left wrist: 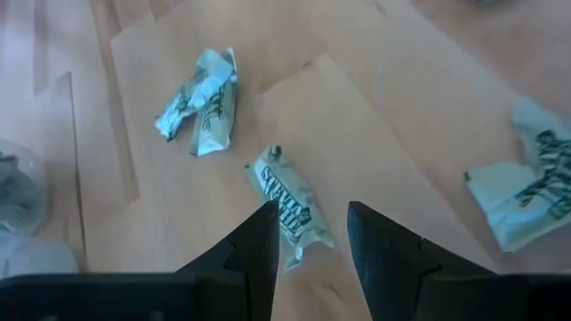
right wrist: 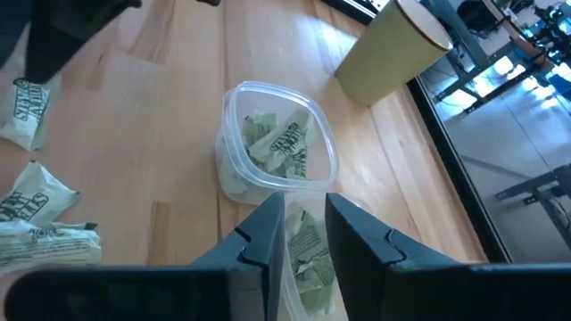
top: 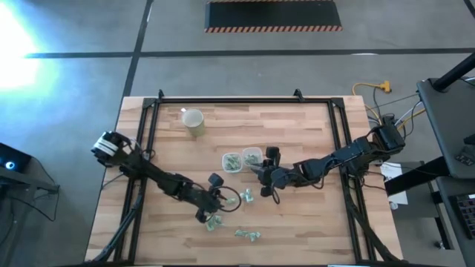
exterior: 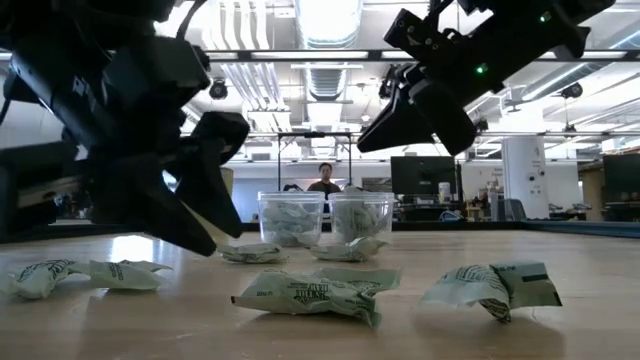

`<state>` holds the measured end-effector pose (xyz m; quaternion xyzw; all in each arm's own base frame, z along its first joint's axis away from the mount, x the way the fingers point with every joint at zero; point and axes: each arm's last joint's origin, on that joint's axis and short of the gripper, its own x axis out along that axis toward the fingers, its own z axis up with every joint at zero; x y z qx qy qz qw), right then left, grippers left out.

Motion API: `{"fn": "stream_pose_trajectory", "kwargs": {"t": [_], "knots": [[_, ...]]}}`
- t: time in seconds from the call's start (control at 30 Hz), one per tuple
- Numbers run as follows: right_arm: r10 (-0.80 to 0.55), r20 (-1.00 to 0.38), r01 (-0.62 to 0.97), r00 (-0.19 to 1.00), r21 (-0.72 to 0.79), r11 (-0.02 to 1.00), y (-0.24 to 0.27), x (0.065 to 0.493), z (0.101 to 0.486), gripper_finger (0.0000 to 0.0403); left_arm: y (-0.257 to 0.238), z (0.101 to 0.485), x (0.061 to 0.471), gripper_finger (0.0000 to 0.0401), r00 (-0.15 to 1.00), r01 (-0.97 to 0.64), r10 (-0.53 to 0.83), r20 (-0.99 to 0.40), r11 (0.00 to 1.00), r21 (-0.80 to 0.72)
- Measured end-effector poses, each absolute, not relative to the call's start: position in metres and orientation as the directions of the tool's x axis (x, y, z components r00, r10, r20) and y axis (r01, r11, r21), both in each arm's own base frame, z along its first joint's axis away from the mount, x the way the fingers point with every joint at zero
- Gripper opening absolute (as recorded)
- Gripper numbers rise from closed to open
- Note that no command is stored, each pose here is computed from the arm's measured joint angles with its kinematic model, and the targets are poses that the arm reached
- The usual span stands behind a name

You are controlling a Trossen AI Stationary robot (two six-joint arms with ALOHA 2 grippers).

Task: Pick and place items into bin
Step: Put the stevia packet into the left transparent bin

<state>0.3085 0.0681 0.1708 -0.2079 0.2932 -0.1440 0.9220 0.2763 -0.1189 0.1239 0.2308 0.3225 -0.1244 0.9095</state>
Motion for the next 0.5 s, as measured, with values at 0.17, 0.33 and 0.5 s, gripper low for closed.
{"fn": "stream_pose_trajectory", "kwargs": {"t": [0.17,0.33,0.5], "knots": [[-0.386,-0.482,0.142,0.787,-0.468,0.872,0.0686,0.3083,0.1707,0.0069,-0.1158,0.1213,0.2776,0.0118,0.757,0.367,-0.067,-0.65,0.866,0.339],[-0.388,-0.49,0.139,0.781,-0.468,0.873,0.0685,0.3076,0.1698,0.0068,-0.1155,0.1212,0.2776,0.0093,0.756,0.367,-0.065,-0.651,0.866,0.339],[-0.389,-0.496,0.143,0.776,-0.462,0.875,0.0683,0.3071,0.1691,0.0068,-0.1149,0.1211,0.2778,0.0044,0.756,0.366,-0.064,-0.652,0.867,0.339]]}}
